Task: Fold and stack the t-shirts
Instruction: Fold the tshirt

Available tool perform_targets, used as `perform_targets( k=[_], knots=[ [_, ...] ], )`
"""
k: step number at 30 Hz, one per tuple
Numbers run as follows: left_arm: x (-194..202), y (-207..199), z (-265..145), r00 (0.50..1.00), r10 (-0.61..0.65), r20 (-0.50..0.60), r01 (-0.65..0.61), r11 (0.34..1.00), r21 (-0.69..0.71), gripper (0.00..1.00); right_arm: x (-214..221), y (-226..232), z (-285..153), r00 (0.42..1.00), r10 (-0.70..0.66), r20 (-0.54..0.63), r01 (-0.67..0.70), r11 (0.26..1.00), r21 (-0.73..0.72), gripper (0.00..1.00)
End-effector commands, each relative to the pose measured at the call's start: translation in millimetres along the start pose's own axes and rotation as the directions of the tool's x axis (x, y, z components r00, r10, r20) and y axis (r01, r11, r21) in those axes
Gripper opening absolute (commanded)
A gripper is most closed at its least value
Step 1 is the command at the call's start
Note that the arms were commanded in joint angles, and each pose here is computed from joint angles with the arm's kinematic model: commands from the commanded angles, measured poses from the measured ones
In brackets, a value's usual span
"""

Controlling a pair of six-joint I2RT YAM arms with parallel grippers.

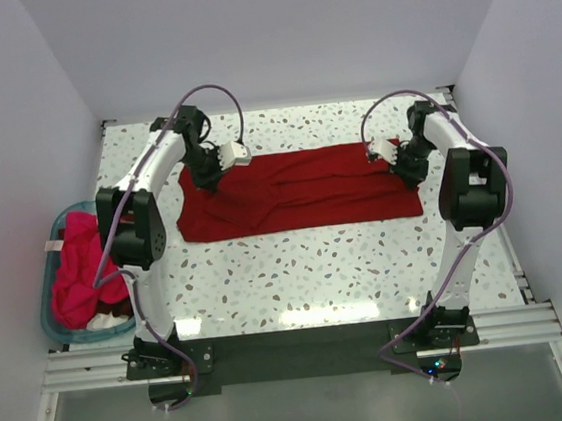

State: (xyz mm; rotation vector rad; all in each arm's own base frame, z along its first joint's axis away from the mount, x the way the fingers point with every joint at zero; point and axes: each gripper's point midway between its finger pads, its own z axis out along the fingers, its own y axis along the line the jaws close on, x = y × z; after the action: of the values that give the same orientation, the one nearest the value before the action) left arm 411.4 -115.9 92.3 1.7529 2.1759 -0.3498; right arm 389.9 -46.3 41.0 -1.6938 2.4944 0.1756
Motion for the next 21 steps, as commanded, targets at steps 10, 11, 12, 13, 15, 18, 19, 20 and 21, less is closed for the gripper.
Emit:
perform_targets(
  k=[10,11,12,13,15,18,19,20,21],
  knots=[
    [7,16,2,1.0,-0.012,0.001,0.012,1.0,-0.027,0.0,-2,-17,-1,1.0,-0.017,-0.008,0.017,0.999,0.038,0.0],
    [8,17,3,1.0,-0.014,-0.001,0.014,1.0,-0.027,0.0,-3,-18,-1,1.0,-0.018,-0.008,0.019,0.999,0.039,0.0],
    [7,18,3,1.0,-0.016,0.0,0.016,0.999,-0.03,0.0,-2,-19,0,1.0,-0.015,-0.008,0.016,0.999,0.04,0.0],
    [8,19,4,1.0,-0.02,-0.001,0.02,0.999,-0.028,0.0,-4,-21,-1,1.0,-0.015,-0.006,0.015,0.999,0.045,0.0],
    [8,19,5,1.0,-0.021,0.0,0.021,0.999,-0.03,0.0,-4,-23,2,1.0,-0.01,-0.003,0.01,0.999,0.043,0.0],
    [10,22,9,0.999,-0.033,-0.004,0.032,0.999,-0.033,0.0,-5,-26,3,1.0,-0.008,-0.004,0.008,0.999,0.049,0.0],
    [12,23,11,0.999,-0.035,-0.01,0.035,0.999,-0.033,0.0,-6,-28,3,1.0,-0.01,-0.006,0.01,0.998,0.056,0.0],
    [13,24,12,0.999,-0.042,-0.011,0.042,0.998,-0.036,0.0,-5,-30,4,1.0,-0.004,-0.008,0.005,0.998,0.058,0.0],
    [13,27,14,0.999,-0.05,-0.005,0.05,0.998,-0.047,0.0,-6,-31,5,1.0,-0.005,-0.007,0.005,0.998,0.064,0.0]
  ],
)
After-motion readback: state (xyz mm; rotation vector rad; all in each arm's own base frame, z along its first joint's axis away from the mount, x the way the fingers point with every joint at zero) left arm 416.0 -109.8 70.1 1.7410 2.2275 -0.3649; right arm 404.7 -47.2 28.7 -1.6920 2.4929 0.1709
